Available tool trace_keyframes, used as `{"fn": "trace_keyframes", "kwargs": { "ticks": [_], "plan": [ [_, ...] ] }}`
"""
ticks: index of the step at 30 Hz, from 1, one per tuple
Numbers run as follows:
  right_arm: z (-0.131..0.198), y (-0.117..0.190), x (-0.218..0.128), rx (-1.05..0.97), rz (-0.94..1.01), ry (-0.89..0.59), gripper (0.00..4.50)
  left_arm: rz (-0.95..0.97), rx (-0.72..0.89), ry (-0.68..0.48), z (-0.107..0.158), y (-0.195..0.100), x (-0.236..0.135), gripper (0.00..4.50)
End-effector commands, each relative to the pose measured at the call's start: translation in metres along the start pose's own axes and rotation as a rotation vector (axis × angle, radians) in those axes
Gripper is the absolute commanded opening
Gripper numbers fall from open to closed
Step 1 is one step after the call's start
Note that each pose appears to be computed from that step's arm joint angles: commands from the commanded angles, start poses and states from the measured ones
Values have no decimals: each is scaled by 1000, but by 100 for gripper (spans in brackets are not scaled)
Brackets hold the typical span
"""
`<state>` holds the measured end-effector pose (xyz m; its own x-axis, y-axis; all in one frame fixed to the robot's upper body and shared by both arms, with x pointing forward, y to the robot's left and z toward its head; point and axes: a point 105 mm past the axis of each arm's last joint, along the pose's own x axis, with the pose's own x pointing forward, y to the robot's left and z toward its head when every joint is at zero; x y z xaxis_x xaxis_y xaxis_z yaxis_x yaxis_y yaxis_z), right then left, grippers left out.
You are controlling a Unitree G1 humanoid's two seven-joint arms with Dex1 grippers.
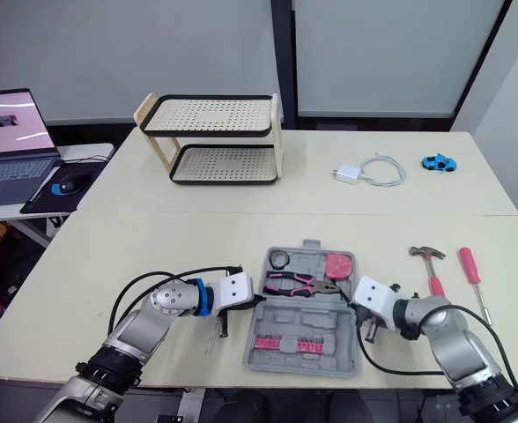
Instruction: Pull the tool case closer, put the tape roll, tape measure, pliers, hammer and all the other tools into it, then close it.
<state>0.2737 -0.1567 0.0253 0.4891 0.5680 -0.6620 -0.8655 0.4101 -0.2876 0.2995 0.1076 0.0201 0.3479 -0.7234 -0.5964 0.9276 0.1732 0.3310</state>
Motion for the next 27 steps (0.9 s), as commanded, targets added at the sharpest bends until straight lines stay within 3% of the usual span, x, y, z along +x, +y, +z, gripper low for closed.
{"fn": "trace_keyframes", "kwargs": {
  "ticks": [1, 27],
  "plan": [
    [24, 6, 9, -42, 29, -81, 0, -25, 30, -44, 13, -6, 12, 2],
    [26, 3, 15, -45, 31, -77, 0, -42, 22, -25, 7, -10, 10, 2]
  ]
}}
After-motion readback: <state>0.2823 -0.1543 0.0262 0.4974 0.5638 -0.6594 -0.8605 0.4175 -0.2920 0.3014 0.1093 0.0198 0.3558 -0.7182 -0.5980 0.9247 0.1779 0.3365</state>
